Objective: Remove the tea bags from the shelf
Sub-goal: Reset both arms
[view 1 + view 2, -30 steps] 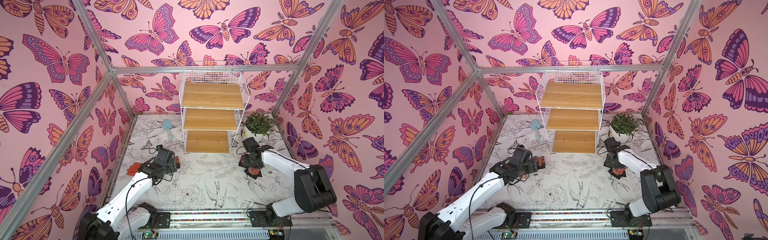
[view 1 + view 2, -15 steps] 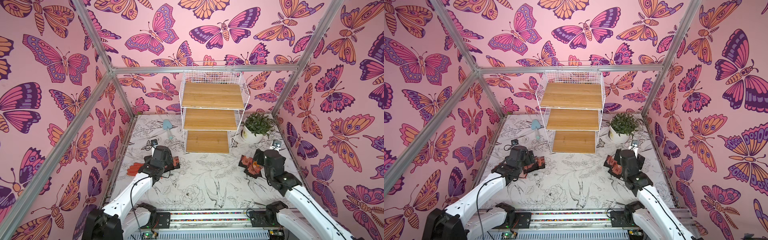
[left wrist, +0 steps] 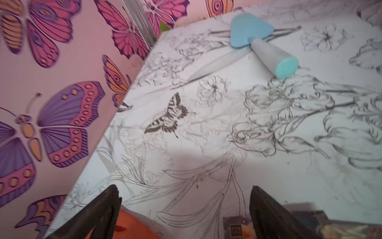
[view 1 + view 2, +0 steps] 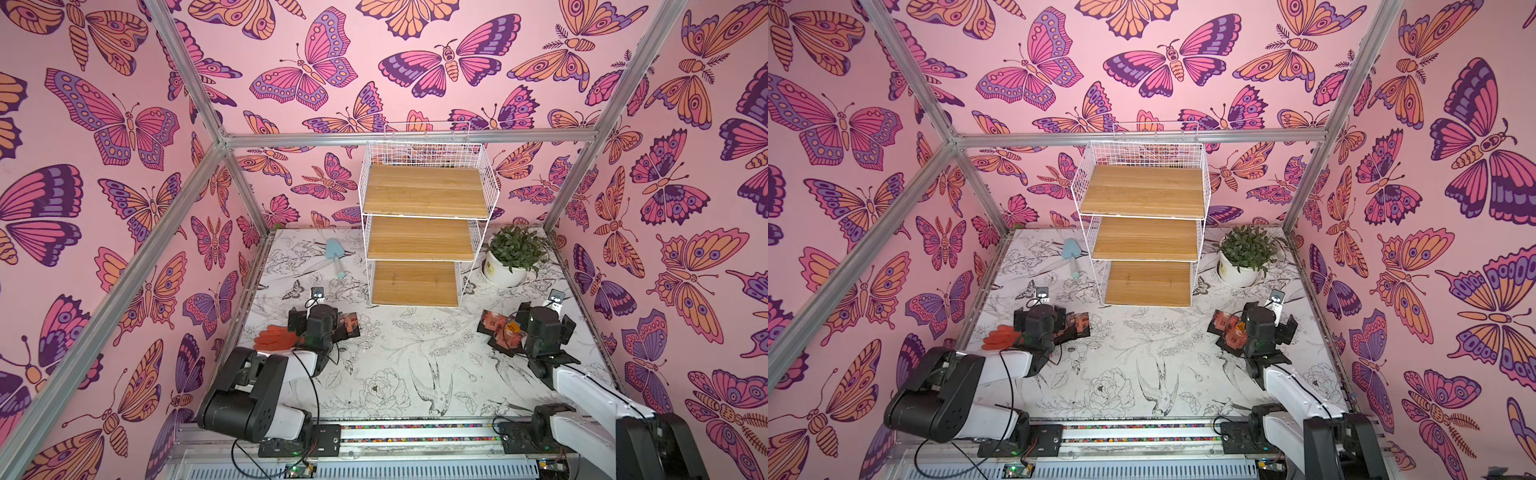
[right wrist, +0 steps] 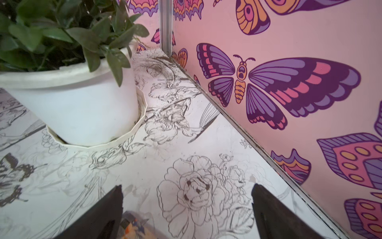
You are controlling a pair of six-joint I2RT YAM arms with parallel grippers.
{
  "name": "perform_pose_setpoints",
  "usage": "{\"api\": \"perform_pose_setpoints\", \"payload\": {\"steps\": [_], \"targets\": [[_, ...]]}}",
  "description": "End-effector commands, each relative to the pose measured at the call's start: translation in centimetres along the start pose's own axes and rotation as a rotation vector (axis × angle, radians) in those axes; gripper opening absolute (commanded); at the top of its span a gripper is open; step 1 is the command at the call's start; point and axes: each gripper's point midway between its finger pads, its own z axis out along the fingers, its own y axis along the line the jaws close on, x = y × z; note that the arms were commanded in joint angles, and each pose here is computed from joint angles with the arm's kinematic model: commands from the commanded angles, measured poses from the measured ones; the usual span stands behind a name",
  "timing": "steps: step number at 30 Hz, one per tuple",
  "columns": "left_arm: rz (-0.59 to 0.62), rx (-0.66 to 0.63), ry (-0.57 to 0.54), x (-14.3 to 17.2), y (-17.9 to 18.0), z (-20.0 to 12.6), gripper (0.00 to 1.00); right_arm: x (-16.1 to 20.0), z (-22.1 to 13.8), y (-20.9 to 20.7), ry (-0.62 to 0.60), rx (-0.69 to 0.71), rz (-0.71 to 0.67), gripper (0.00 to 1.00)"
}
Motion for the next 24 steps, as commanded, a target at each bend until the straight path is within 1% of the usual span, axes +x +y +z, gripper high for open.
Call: {"api": "perform_pose_setpoints", "payload": {"steps": [1, 2, 3, 5, 6, 8, 9, 11, 13, 16, 19, 22, 24], "targets": [[-0.173, 0.131, -0.114, -2.9, 0.0, 1.4, 0.99, -2.5, 0.8, 0.9, -0.115, -0.045, 0.058, 0.99], [-0.205, 0.119, -0.098, -2.3, 0.5, 1.9, 1.0, -2.7, 1.0, 1.1, -0.131, -0.055, 0.068, 0.99], [-0.228, 0.116, -0.12, -3.5, 0.8, 2.4, 1.0, -2.9, 1.1, 1.6, -0.154, -0.081, 0.073, 0.99], [-0.227, 0.117, -0.097, -3.6, 0.8, 2.7, 1.0, -2.6, 1.9, 2.8, -0.176, -0.134, 0.065, 0.99], [-0.228, 0.118, -0.096, -3.5, 0.8, 2.7, 1.0, -2.2, 2.8, 3.5, -0.186, -0.152, 0.052, 0.99], [-0.234, 0.115, -0.106, -3.5, 0.9, 2.6, 1.0, -1.4, 4.0, 6.5, -0.177, -0.248, -0.037, 0.99], [-0.233, 0.116, -0.104, -3.5, 0.8, 2.7, 1.0, -0.3, 4.7, 6.8, -0.112, -0.234, -0.063, 0.99], [-0.226, 0.118, -0.101, -3.6, 0.7, 2.7, 1.0, -0.6, 5.1, 6.1, -0.035, -0.22, -0.039, 0.99], [-0.222, 0.125, -0.104, -3.6, 0.6, 2.6, 1.0, -1.2, 5.3, 6.0, -0.099, -0.218, -0.018, 0.99], [-0.223, 0.127, -0.111, -3.6, 0.6, 2.6, 1.0, -0.7, 5.1, 6.2, -0.04, -0.23, -0.037, 0.99], [-0.221, 0.125, -0.113, -3.7, 0.5, 2.8, 1.0, -1.1, 5.2, 6.1, -0.078, -0.229, -0.027, 0.99], [-0.222, 0.124, -0.112, -3.7, 0.5, 2.8, 1.0, -0.8, 5.1, 6.2, -0.048, -0.229, -0.038, 0.99], [-0.222, 0.124, -0.112, -3.6, 0.5, 2.7, 1.0, -1.0, 5.2, 6.2, -0.062, -0.229, -0.035, 0.99]]}}
